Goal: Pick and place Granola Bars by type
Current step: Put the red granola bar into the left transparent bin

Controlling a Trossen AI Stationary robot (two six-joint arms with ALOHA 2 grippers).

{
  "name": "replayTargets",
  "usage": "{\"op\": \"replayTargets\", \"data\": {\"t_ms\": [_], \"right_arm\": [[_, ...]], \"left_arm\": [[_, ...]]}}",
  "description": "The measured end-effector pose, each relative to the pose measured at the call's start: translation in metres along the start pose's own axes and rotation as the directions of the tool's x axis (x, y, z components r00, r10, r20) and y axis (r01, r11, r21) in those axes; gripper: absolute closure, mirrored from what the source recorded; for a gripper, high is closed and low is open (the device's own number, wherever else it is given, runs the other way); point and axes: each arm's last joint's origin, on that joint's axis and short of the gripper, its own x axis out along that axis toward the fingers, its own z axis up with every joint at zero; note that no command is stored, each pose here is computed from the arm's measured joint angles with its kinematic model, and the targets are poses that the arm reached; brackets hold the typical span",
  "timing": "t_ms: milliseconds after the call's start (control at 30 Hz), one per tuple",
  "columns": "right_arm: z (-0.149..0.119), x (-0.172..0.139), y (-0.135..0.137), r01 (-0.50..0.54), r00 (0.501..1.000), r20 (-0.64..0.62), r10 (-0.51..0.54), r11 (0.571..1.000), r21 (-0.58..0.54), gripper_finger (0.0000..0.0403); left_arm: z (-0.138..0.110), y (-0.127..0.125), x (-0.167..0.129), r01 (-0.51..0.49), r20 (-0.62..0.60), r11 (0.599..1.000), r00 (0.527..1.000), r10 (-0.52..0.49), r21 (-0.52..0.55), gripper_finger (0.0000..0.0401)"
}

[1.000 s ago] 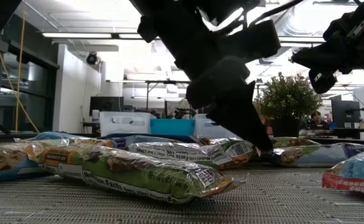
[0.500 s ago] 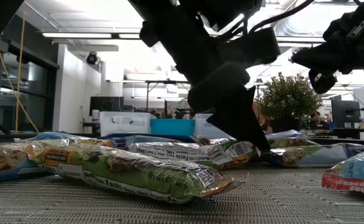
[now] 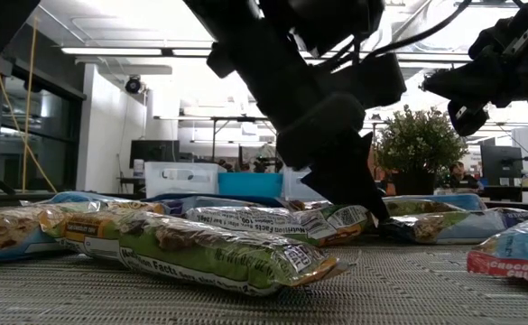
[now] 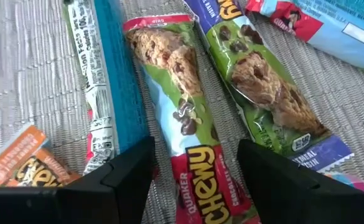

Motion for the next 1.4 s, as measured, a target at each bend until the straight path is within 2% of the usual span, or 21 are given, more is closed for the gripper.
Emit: {"op": "replayTargets", "data": {"t_ms": [200,500,667,1000,1400], "right_arm": [[0.000,0.000,0.000,0.000,1.000,0.000,0.000,1.000,0.000,0.0402],[0.000,0.000,0.000,0.000,1.000,0.000,0.000,1.000,0.000,0.0402],[0.000,0.000,0.000,0.000,1.000,0.000,0.000,1.000,0.000,0.0402],[0.000,0.000,0.000,0.000,1.000,0.000,0.000,1.000,0.000,0.0402],[0.000,0.000,0.000,0.000,1.000,0.000,0.000,1.000,0.000,0.0402]], "left_arm": [[-0.001,0.000,0.001,-0.001,-0.007,1.000,1.000,0.001,-0.005,0.0182],[-0.002,0.007,0.001,0.028,-0.007,1.000,1.000,-0.029,-0.010,0.0286],[-0.002,0.007,0.001,0.024,-0.002,1.000,1.000,-0.024,-0.007,0.0321],[0.011,0.016,-0.010,0.019,-0.002,1.000,1.000,-0.019,0.024,0.0329],[0.077,0.059,-0.088,-0.123,0.026,0.990,0.992,0.122,0.063,0.0330]]}}
